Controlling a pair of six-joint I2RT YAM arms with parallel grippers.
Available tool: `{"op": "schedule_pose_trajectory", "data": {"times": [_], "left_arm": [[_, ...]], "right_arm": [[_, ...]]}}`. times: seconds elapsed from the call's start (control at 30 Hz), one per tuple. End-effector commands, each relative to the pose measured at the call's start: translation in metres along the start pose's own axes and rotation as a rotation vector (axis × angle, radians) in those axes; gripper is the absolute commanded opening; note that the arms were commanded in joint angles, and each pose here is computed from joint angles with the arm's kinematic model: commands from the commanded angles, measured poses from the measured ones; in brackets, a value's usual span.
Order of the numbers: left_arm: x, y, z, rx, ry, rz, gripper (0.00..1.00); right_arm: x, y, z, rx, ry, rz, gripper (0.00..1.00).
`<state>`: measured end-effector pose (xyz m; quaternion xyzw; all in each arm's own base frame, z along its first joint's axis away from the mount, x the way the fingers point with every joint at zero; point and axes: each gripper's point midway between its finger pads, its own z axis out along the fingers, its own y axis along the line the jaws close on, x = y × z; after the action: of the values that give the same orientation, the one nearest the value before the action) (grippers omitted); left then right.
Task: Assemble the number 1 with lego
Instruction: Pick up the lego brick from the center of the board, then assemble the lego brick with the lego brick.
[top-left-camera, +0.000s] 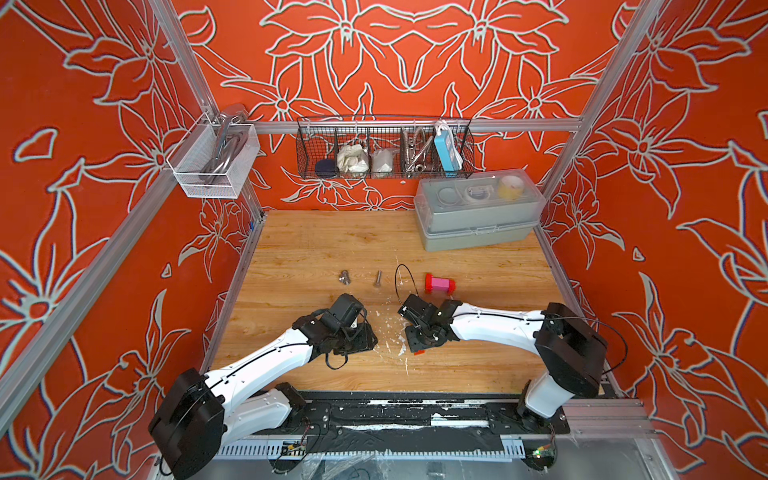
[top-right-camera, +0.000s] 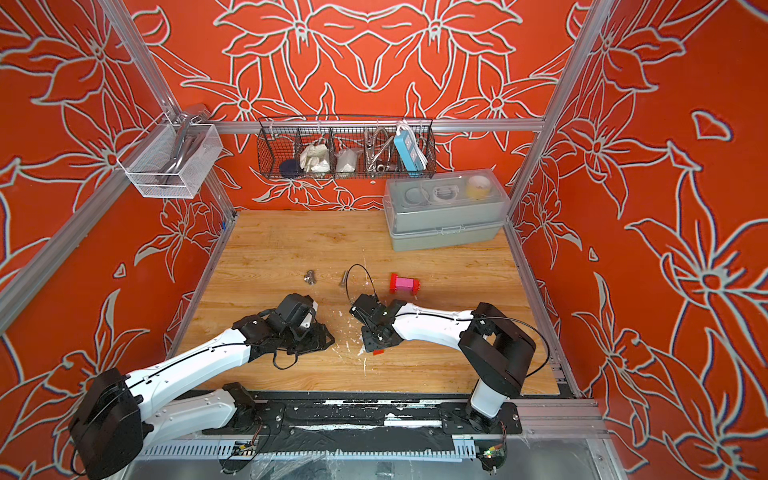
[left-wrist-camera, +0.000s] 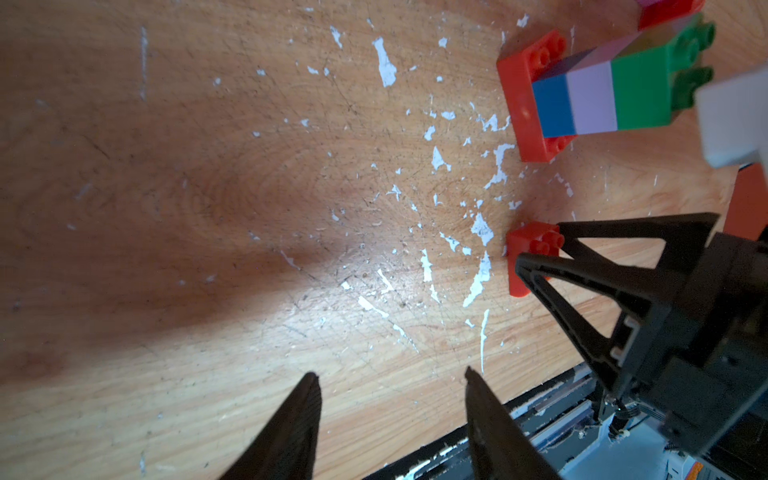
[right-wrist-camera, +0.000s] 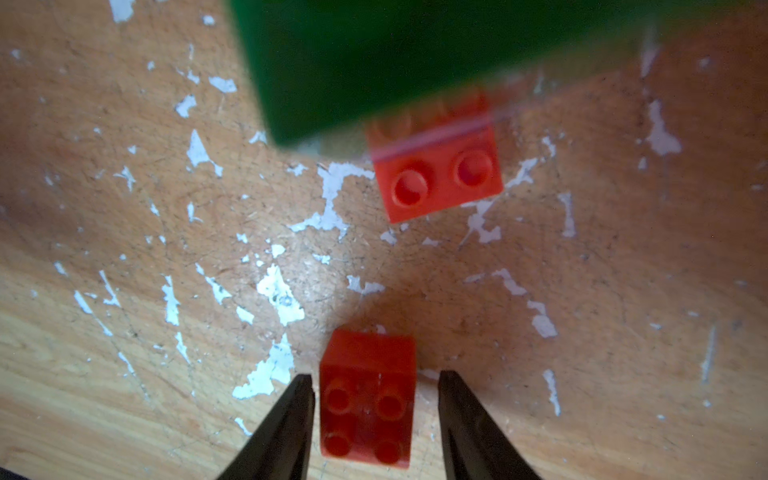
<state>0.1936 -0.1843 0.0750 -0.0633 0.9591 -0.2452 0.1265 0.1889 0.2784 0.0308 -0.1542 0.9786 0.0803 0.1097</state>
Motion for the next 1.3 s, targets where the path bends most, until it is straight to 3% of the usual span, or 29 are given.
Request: {"op": "schedule_pose_trajectory", "data": {"times": [0.0,0.23,0.33,0.8,1.03,1.27], "left_arm": [[0.004,0.005,0.000,-0.006,0.018,0.007,0.55],[0.001,0.001,0.004,0.004,0.026,0.010,0.55],[-0.001,-0.001,0.004,0.006,0.029,0.014,0.55],[-0.018,-0.015,-0.007,0.043,0.029,0.037,0.55],[-0.024,-0.015,-0.009,0.052,0.046,0.038,0.55],[-0.031,-0.014,-0.011,0.063,0.068,0.034,0.55]], "right_arm": [[-0.006,0.002,0.000,0.017,-0.013,0.011,0.48],[-0.004,0.000,-0.004,0.028,-0.004,-0.003,0.27],[-0.004,0.001,-0.017,0.015,-0.003,-0.025,0.23],[-0.051,-0.008,-0.110,-0.150,-0.056,-0.278,0.21],[-0.074,-0.004,-0.102,-0.190,0.003,-0.449,0.21],[-0.093,0.000,-0.085,-0.201,0.035,-0.434,0.21]]}}
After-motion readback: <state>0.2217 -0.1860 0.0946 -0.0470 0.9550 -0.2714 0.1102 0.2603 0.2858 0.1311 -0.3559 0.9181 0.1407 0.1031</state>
